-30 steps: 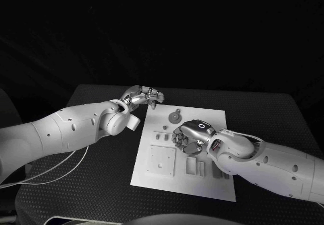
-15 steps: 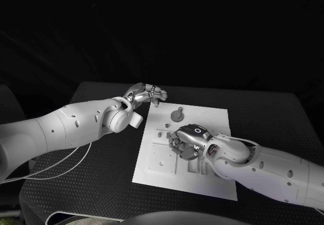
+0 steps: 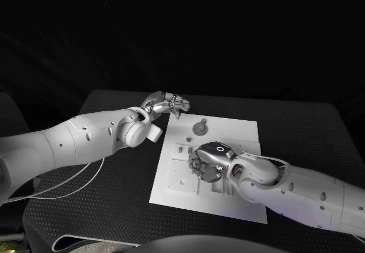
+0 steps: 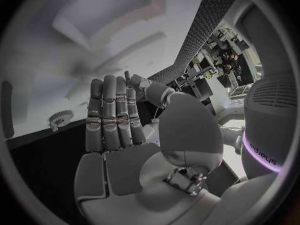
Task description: Assemble the parts on the task board
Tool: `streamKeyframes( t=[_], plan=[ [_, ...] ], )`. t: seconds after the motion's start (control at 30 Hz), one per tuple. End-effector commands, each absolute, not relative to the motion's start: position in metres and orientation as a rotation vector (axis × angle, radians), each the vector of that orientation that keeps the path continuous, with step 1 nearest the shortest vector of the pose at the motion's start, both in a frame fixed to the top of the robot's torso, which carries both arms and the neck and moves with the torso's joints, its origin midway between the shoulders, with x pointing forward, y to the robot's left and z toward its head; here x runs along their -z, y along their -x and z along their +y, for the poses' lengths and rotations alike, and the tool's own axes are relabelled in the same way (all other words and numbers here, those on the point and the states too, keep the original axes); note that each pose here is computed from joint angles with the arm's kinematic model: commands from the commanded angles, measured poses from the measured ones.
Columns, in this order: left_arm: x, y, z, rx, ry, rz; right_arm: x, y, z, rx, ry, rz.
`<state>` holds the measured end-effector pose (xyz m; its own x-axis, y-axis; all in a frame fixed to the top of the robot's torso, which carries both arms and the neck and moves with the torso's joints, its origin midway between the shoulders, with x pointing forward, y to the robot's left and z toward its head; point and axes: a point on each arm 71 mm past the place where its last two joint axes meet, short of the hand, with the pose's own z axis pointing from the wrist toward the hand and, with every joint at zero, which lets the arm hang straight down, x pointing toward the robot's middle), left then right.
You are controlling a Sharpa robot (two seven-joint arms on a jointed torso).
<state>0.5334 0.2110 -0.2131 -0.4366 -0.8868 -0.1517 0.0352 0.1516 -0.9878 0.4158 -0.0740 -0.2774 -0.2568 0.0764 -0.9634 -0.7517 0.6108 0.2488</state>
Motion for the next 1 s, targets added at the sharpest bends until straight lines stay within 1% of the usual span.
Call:
streamKeyframes(
  t=[0.03, 0.7, 1.0],
  plan=[
    [0.212, -0.533, 0.209, 1.425, 0.839, 1.601, 0.28, -0.413, -0.072, -0.875, 0.6, 1.663],
    [0.212, -0.533, 0.211, 1.424, 0.841, 1.602, 0.287, -0.413, -0.073, -0.853, 0.616, 1.673],
    [0.212, -0.533, 0.211, 1.424, 0.841, 1.605, 0.291, -0.413, -0.074, -0.834, 0.637, 1.698]
  ],
)
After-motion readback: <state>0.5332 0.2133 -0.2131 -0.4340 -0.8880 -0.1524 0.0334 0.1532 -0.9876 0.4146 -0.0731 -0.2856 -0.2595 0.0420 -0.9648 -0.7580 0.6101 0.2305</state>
